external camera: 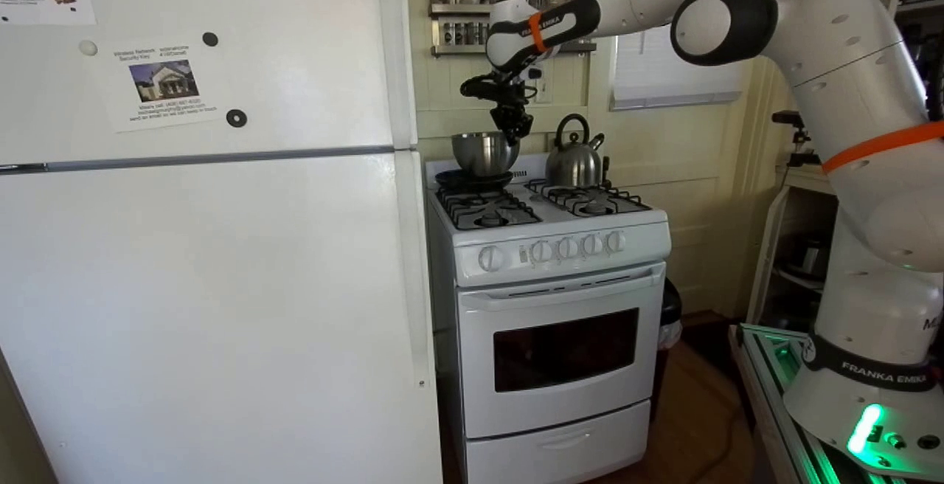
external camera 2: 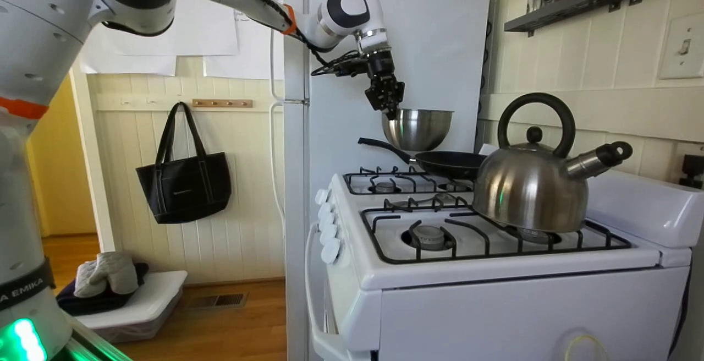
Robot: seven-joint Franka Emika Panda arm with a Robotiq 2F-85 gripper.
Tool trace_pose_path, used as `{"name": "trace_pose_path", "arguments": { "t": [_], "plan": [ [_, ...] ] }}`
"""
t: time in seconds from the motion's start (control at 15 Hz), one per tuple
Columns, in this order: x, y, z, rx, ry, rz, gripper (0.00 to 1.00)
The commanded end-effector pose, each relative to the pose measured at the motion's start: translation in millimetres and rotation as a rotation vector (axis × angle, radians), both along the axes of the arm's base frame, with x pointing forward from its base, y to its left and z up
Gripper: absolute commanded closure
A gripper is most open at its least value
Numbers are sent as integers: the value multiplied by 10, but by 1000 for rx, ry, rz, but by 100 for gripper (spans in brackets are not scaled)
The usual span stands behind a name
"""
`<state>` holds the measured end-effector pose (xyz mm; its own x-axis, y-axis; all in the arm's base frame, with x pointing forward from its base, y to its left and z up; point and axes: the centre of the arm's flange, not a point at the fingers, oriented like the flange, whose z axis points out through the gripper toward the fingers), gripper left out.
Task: Put the silver bowl in the pan
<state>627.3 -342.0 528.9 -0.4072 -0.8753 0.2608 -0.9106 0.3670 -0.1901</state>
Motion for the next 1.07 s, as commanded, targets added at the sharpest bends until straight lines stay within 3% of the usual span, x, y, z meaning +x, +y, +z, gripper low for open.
{"name": "trace_pose_path", "arguments": {
  "t": [0.0, 0.4, 0.6, 1.0],
  "plan": [
    [473, -252, 222, -14, -81, -35, 96],
    [809, -423, 265, -62, -129, -139, 96],
    [940, -498, 178, -53, -99, -191, 96],
    [1065, -644, 21, -18, -119, -283, 96]
  ]
}}
